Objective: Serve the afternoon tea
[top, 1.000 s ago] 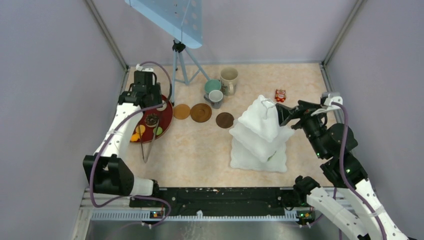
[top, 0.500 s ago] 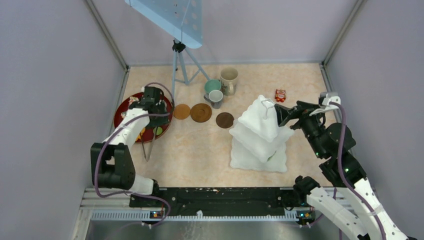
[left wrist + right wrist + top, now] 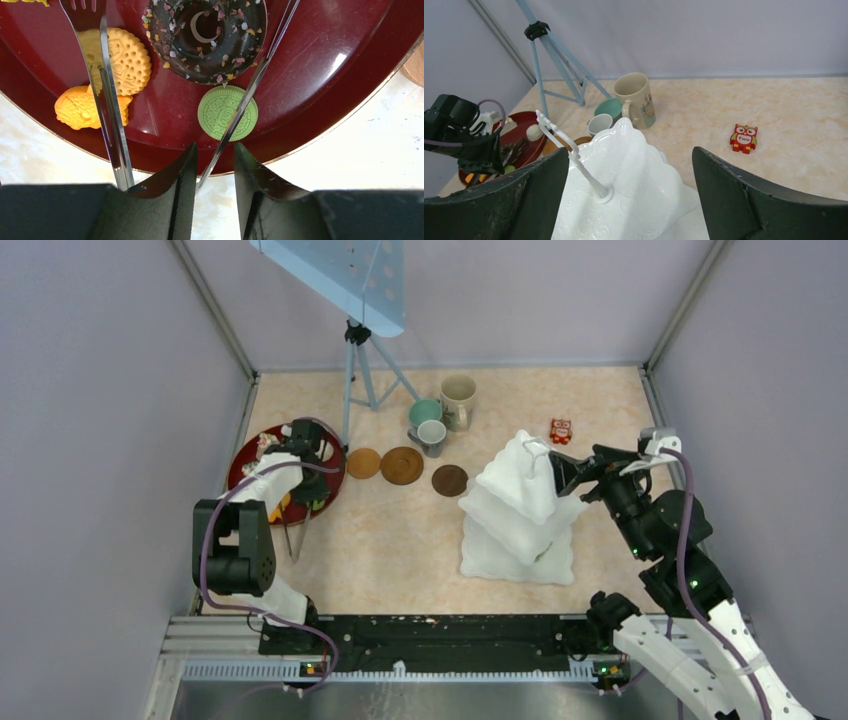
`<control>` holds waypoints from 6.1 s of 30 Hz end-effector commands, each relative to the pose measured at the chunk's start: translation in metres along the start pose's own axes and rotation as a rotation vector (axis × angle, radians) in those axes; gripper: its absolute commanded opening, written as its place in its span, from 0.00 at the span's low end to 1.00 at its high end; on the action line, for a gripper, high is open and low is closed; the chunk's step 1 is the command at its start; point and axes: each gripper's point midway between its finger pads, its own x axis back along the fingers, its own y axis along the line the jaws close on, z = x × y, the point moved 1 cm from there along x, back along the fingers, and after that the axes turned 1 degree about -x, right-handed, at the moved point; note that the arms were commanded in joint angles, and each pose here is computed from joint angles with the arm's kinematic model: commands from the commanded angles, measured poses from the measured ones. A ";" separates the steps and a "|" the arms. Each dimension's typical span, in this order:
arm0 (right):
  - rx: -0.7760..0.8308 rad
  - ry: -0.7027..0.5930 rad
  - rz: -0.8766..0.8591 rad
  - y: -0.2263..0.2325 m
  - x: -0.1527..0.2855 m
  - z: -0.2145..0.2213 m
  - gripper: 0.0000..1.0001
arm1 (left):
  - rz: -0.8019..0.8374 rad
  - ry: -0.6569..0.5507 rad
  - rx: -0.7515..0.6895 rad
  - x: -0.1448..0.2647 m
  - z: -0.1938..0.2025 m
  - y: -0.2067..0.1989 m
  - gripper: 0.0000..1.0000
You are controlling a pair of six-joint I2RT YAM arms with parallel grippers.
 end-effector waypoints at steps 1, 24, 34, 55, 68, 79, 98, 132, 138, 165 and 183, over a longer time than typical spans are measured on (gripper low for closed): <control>-0.016 -0.036 -0.026 0.006 0.001 -0.007 0.91 | -0.008 -0.015 0.008 0.000 -0.002 0.003 0.36; -0.024 -0.031 -0.029 0.006 0.001 -0.004 0.91 | 0.166 -0.198 -0.064 0.083 -0.001 -0.073 0.00; -0.021 -0.033 -0.032 0.007 0.002 -0.007 0.91 | 0.343 -0.202 -0.148 0.101 0.065 -0.186 0.00; -0.047 -0.002 -0.092 0.018 0.006 -0.003 0.91 | 0.658 -0.251 -0.183 0.158 0.109 -0.192 0.97; -0.071 0.004 -0.114 0.021 0.011 -0.001 0.90 | 0.301 -0.471 -0.075 0.119 0.155 -0.156 0.99; -0.100 0.015 -0.143 0.024 0.018 0.005 0.90 | 0.226 -0.554 -0.040 0.071 0.175 -0.168 0.99; -0.091 0.039 -0.138 0.022 0.013 0.017 0.90 | 0.213 -0.616 -0.088 0.034 0.150 -0.176 0.96; -0.077 0.004 -0.135 0.021 0.019 0.005 0.89 | 0.301 -0.504 -0.142 0.124 0.107 -0.155 0.63; -0.086 -0.006 -0.139 0.022 0.022 0.001 0.89 | 0.390 -0.488 -0.178 0.175 0.085 -0.145 0.61; -0.113 0.060 -0.124 0.021 0.020 0.014 0.90 | 0.231 -0.366 -0.029 0.123 -0.079 -0.012 0.57; -0.068 0.041 -0.080 0.012 0.020 0.007 0.90 | 0.169 -0.290 -0.070 0.073 -0.106 -0.021 0.60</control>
